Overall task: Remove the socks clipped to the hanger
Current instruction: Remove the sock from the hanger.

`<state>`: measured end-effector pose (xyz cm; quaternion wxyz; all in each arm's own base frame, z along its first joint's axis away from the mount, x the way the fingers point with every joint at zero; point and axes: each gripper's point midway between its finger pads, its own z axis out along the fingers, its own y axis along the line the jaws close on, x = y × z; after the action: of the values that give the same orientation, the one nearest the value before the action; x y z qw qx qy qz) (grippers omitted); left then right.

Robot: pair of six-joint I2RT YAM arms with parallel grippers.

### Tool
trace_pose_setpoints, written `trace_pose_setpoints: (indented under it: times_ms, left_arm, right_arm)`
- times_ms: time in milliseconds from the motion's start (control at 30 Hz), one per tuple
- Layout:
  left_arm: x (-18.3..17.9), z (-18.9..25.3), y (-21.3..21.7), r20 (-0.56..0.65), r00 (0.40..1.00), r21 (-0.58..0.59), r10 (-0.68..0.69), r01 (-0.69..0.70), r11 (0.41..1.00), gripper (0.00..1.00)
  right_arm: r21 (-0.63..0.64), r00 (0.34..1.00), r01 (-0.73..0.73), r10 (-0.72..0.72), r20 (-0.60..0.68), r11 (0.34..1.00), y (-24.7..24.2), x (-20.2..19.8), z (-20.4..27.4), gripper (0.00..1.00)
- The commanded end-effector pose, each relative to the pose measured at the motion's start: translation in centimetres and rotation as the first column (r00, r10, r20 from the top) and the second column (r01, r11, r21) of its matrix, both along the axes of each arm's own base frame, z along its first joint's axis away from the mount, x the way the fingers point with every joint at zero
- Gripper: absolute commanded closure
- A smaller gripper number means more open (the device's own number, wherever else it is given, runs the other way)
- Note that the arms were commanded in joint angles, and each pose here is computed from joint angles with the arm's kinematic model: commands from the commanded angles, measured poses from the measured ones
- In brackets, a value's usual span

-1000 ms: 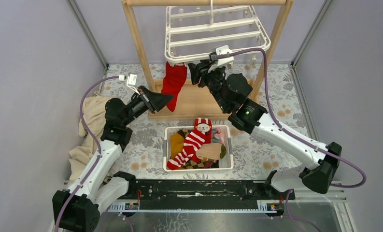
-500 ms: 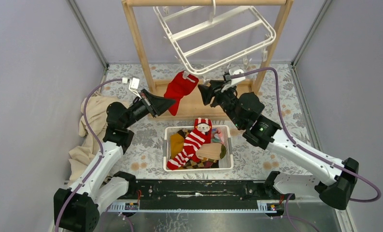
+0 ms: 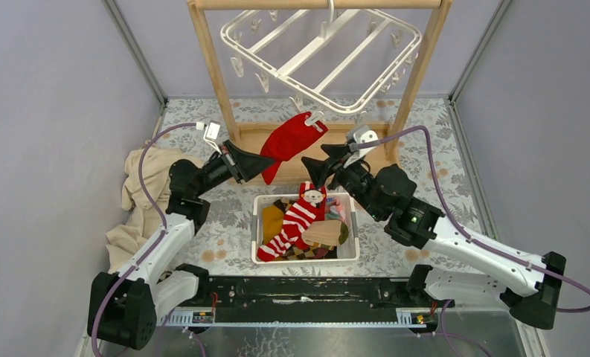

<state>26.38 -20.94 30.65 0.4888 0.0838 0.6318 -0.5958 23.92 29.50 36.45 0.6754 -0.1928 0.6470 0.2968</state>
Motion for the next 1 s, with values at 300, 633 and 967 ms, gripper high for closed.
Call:
trace_pose_setpoints:
  times_ms: [300,633,967]
  left_arm:
    - [-0.5,3.3,-0.3,0.109,0.992,-0.029,-0.056,0.059,0.998,0.77]
    - [0.3,4.1,-0.7,0.106,0.992,-0.020,-0.063,0.065,0.998,0.77]
    - [0.5,3.9,-1.0,0.103,0.993,0.001,-0.059,0.059,0.998,0.77]
  right_arm:
    - [0.217,0.997,-0.051,0.036,0.072,0.975,-5.2,-4.2,4.9,0.33]
    - [0.278,0.995,-0.044,0.017,0.097,0.960,-5.6,-4.1,5.9,0.32]
    - [0.302,0.996,-0.021,-0.005,0.087,0.953,-2.2,-1.6,5.8,0.34]
